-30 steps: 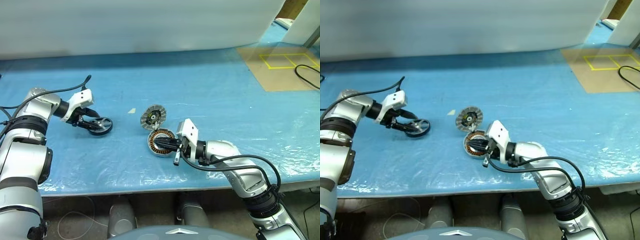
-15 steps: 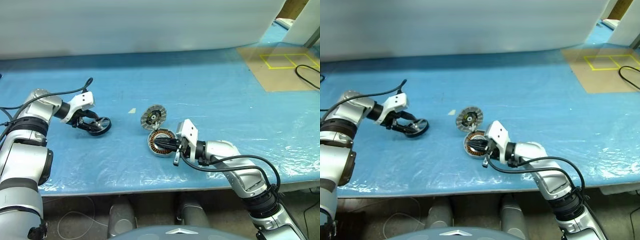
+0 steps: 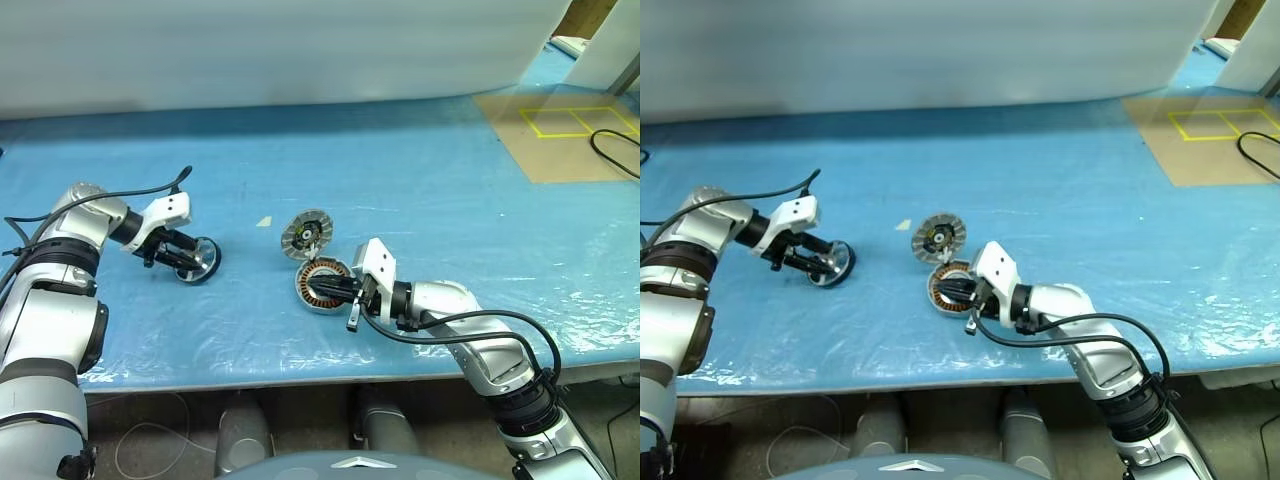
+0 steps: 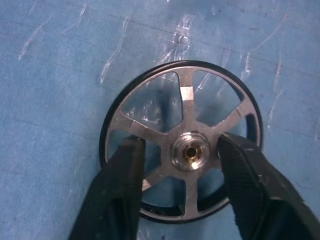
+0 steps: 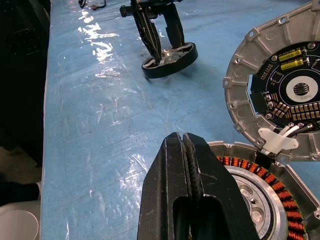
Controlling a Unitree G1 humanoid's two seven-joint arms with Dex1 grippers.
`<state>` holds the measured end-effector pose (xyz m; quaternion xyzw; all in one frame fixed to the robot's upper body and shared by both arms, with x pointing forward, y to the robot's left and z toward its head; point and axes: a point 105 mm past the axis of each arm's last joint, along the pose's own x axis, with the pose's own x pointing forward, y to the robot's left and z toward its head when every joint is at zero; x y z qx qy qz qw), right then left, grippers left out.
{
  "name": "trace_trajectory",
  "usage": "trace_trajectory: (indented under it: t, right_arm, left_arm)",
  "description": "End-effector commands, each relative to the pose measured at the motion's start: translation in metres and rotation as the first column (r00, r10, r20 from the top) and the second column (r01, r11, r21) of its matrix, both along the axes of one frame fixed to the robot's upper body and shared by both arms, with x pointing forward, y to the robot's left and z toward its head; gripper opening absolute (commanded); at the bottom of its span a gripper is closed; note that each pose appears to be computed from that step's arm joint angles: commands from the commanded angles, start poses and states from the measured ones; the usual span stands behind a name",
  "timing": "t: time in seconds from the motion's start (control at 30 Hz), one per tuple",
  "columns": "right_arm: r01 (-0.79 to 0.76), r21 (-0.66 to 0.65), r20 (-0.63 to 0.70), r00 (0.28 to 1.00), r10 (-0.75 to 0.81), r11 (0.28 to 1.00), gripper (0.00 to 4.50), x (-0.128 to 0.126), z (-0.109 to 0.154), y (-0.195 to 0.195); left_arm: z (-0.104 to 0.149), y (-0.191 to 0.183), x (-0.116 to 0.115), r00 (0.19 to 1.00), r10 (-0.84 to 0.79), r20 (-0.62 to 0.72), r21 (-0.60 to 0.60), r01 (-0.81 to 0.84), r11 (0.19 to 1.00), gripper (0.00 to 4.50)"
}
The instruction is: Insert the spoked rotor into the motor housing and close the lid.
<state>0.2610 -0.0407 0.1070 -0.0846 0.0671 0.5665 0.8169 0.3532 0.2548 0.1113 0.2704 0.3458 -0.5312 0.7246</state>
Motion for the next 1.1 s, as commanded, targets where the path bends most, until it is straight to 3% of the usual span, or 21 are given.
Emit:
trace_trajectory:
  t: [0.03, 0.37, 0.77, 1.1]
  right_arm:
    - [-0.013, 0.016, 0.042, 0.999, 0.012, 1.000, 0.00, 0.000, 0.009, 0.001]
    - [0.011, 0.042, 0.047, 0.999, -0.013, 0.999, 0.00, 0.002, 0.024, -0.012]
    - [0.127, -0.027, 0.057, 0.990, -0.126, 0.991, 0.00, 0.012, 0.031, -0.065]
    - [0.043, -0.063, 0.095, 0.995, -0.037, 0.997, 0.00, 0.001, 0.025, -0.072]
  left_arm:
    - [0.006, 0.003, 0.001, 0.999, 0.006, 0.032, -0.008, -0.006, 1.000, 1.70]
    - [0.042, -0.021, 0.003, 0.992, -0.030, 0.123, -0.233, 0.058, 0.971, 1.70]
    - [0.054, -0.057, -0.049, 0.992, -0.118, 0.035, -0.454, 0.121, 0.883, 1.70]
    - [0.048, -0.098, -0.072, 0.996, -0.041, 0.076, -0.623, 0.079, 0.778, 1.70]
